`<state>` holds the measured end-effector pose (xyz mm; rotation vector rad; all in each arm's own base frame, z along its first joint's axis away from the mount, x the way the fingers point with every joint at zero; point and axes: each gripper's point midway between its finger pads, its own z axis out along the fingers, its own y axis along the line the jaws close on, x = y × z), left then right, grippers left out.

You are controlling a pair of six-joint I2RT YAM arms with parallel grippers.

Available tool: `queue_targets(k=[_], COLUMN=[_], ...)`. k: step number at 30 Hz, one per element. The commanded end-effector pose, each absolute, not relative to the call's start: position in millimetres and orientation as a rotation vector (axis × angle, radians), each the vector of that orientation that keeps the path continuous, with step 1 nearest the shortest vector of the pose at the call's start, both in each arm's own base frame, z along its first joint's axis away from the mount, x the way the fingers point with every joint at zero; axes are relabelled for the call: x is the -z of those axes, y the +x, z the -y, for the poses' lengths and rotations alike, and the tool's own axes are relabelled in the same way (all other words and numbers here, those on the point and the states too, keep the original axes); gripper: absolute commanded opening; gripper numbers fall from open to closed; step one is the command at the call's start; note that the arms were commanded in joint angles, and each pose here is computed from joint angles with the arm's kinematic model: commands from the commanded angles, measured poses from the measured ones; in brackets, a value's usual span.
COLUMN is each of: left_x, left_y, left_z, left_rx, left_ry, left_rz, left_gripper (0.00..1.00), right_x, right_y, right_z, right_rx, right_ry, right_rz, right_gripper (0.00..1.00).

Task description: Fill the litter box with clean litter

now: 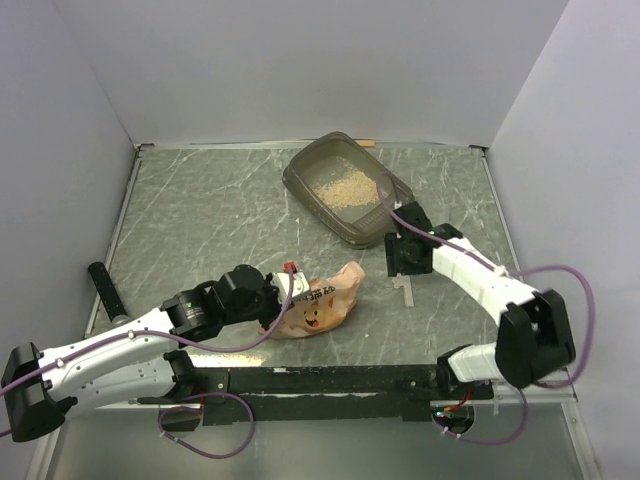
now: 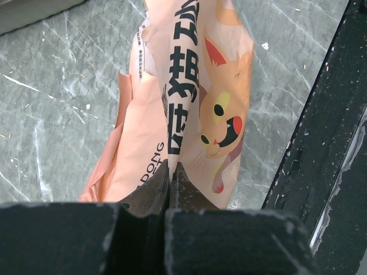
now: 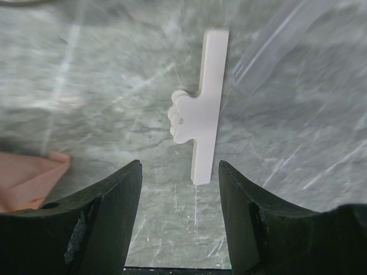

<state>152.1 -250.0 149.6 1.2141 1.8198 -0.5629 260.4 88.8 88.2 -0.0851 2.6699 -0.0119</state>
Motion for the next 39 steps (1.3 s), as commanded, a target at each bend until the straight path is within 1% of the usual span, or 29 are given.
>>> queue_targets(k=[1,7,11,22,33,35,36,38,39], left_x=[-167.0,-168.2,-172.1,-173.0,-173.2,-173.2,-173.2,-173.5,-173.5], left_y=[162.2,162.5,163.2,162.6,162.2,162.4,162.3,162.3,162.5], left_z=[254.5,254.7,253.5,253.5,253.2,253.1,253.2,253.4,253.2], left_rx=[0.558,0.562,0.563,0.569,0.570,0.569,0.569,0.571,0.569], left_ry=[1.135,1.125,1.110,1.109,1.110,1.109,1.111,1.109,1.108], left_rz=[-1.779,-1.771,-1.757,-1.751,-1.747,-1.748,-1.746,-1.746,-1.746], left_gripper=[0.01,0.01,0.01,0.01,0.01,0.01,0.01,0.01,0.01], right_x=[-69.0,-48.0,-34.5,-39.0,-27.1,-27.3,-27.8,-28.2,-29.0], right_y=[269.1,273.3,273.6,288.1,281.8,281.9,282.0,281.8,282.5], right_z=[-91.3,-86.8,-87.0,-88.4,-80.7,-80.5,-80.5,-79.1,-79.2], right_rx=[0.060,0.171,0.222,0.331,0.408,0.408,0.406,0.417,0.417], right_ry=[-0.015,-0.029,-0.041,-0.073,-0.117,-0.115,-0.114,-0.112,-0.109], right_rz=[-2.676,-2.723,-2.769,-2.740,-2.789,-2.785,-2.783,-2.781,-2.778], right_gripper=[0.63,0.61,0.55,0.50,0.44,0.38,0.27,0.15,0.02])
